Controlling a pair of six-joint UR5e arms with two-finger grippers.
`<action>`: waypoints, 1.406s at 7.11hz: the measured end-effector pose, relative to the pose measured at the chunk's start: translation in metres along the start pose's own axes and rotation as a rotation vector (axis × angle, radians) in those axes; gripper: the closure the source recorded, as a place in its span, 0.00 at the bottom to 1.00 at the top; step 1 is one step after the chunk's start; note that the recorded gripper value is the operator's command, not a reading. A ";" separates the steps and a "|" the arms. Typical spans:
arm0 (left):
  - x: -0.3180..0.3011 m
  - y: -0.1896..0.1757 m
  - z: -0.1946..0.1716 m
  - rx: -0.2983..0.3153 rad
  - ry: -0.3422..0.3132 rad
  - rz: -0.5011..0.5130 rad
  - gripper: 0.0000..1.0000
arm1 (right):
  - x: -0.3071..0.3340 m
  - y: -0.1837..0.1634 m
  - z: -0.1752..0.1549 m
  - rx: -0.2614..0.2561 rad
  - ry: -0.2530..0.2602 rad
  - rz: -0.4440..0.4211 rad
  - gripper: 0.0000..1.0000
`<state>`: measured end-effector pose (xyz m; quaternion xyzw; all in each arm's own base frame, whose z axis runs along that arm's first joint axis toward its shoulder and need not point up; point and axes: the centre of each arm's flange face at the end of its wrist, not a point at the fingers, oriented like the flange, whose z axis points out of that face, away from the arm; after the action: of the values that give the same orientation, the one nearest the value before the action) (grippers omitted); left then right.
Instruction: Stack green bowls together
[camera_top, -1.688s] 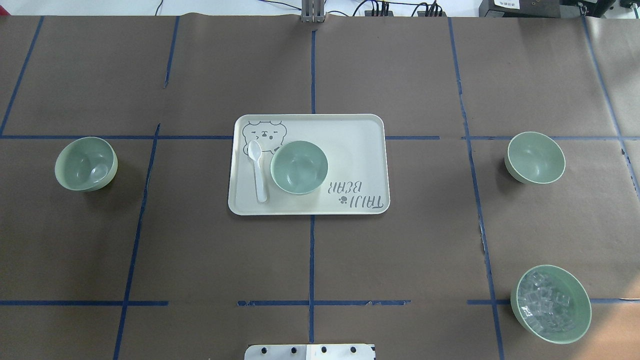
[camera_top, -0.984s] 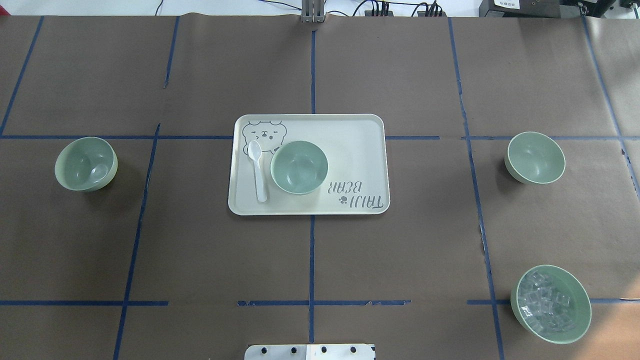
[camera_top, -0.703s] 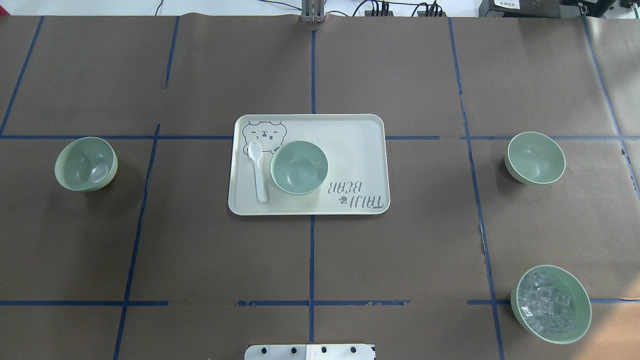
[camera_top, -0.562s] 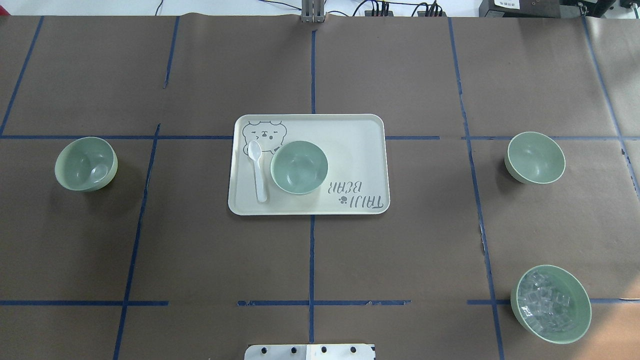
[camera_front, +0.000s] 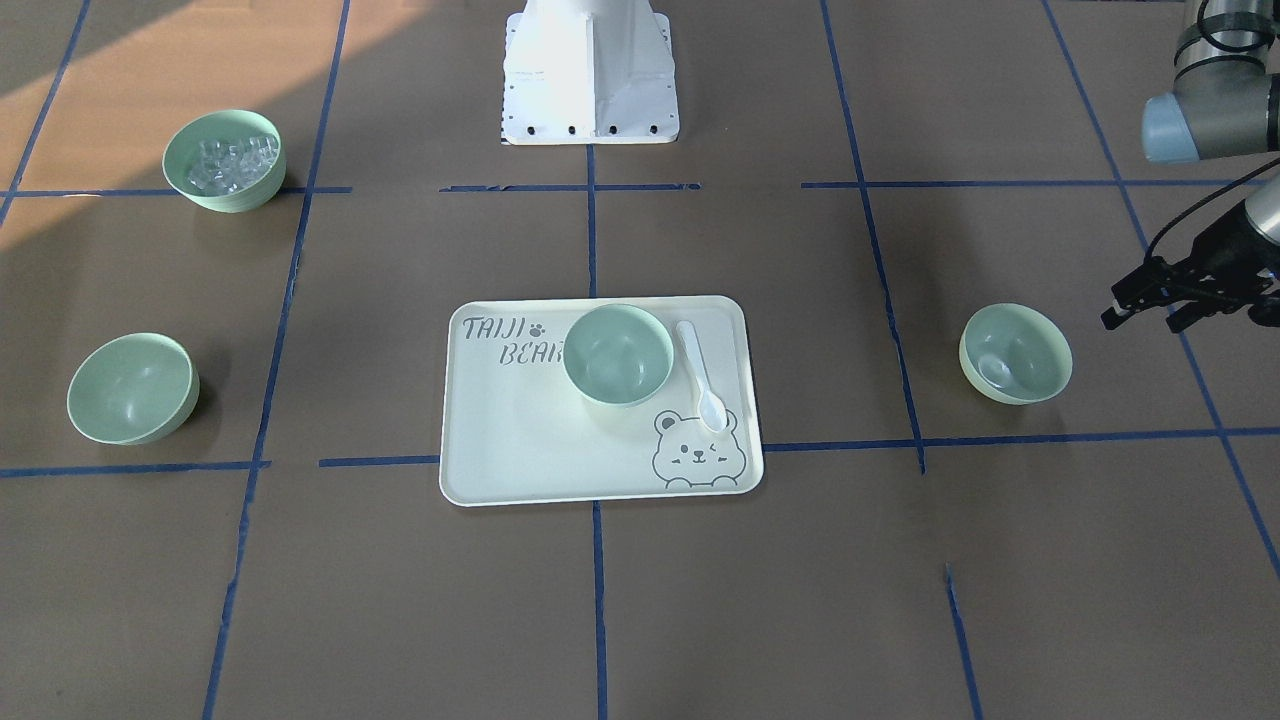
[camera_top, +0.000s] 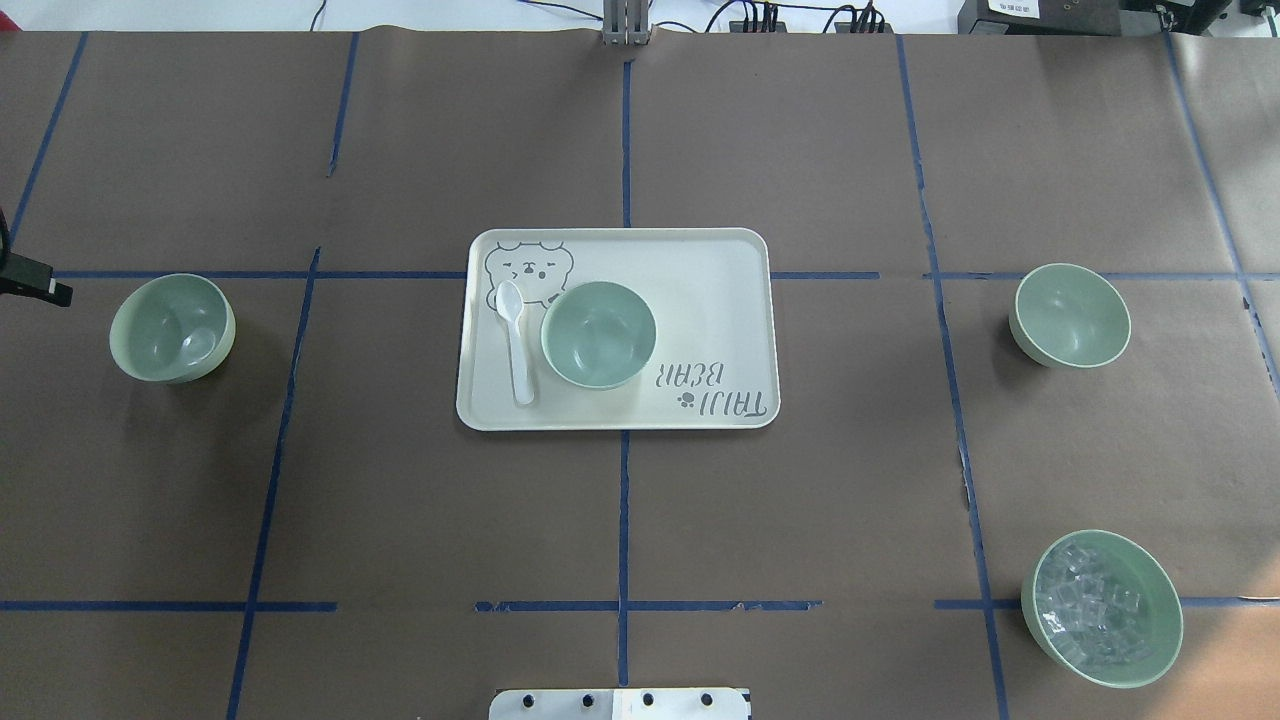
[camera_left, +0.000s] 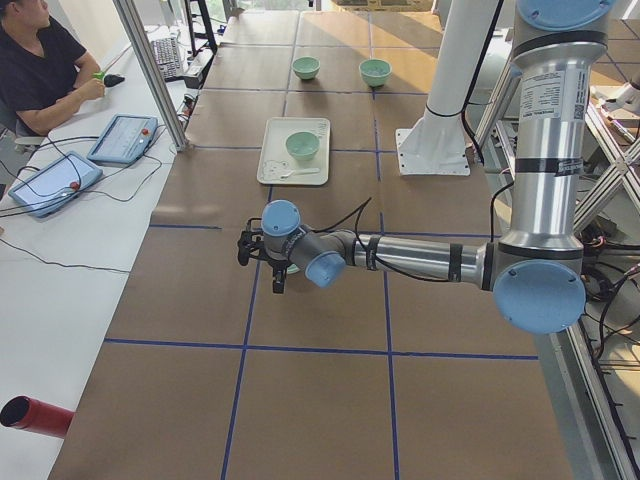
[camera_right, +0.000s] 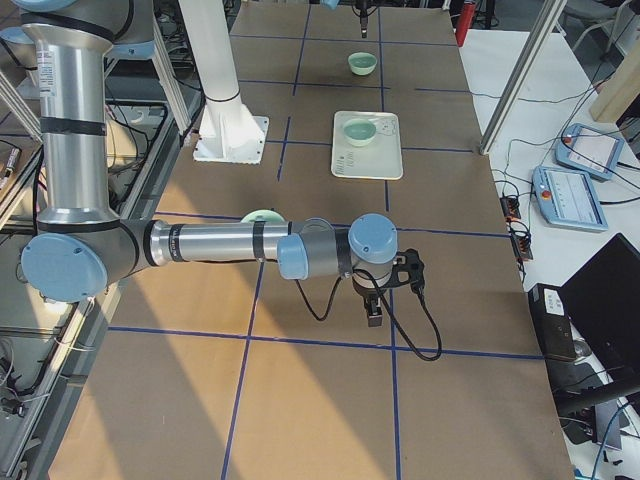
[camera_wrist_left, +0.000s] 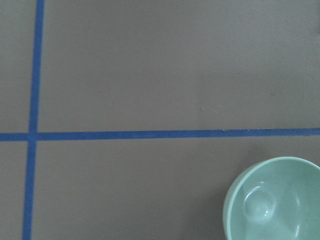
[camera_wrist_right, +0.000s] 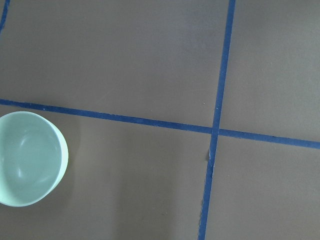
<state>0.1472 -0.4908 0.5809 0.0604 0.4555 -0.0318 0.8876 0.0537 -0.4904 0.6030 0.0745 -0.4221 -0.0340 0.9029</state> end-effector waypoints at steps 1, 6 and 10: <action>0.010 0.009 0.016 0.008 -0.011 -0.010 0.00 | -0.002 -0.001 -0.001 0.004 -0.001 0.010 0.00; 0.026 0.030 0.076 0.044 -0.044 -0.041 0.84 | -0.051 -0.015 0.019 0.037 -0.035 0.136 0.00; 0.044 0.030 0.064 0.047 -0.010 -0.033 1.00 | -0.085 -0.021 0.041 0.035 -0.057 0.148 0.00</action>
<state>0.2279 -0.4700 0.5841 0.0736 0.4512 -0.0574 0.8875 -0.0329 -0.5051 0.5611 0.0580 -0.4526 0.0382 0.8890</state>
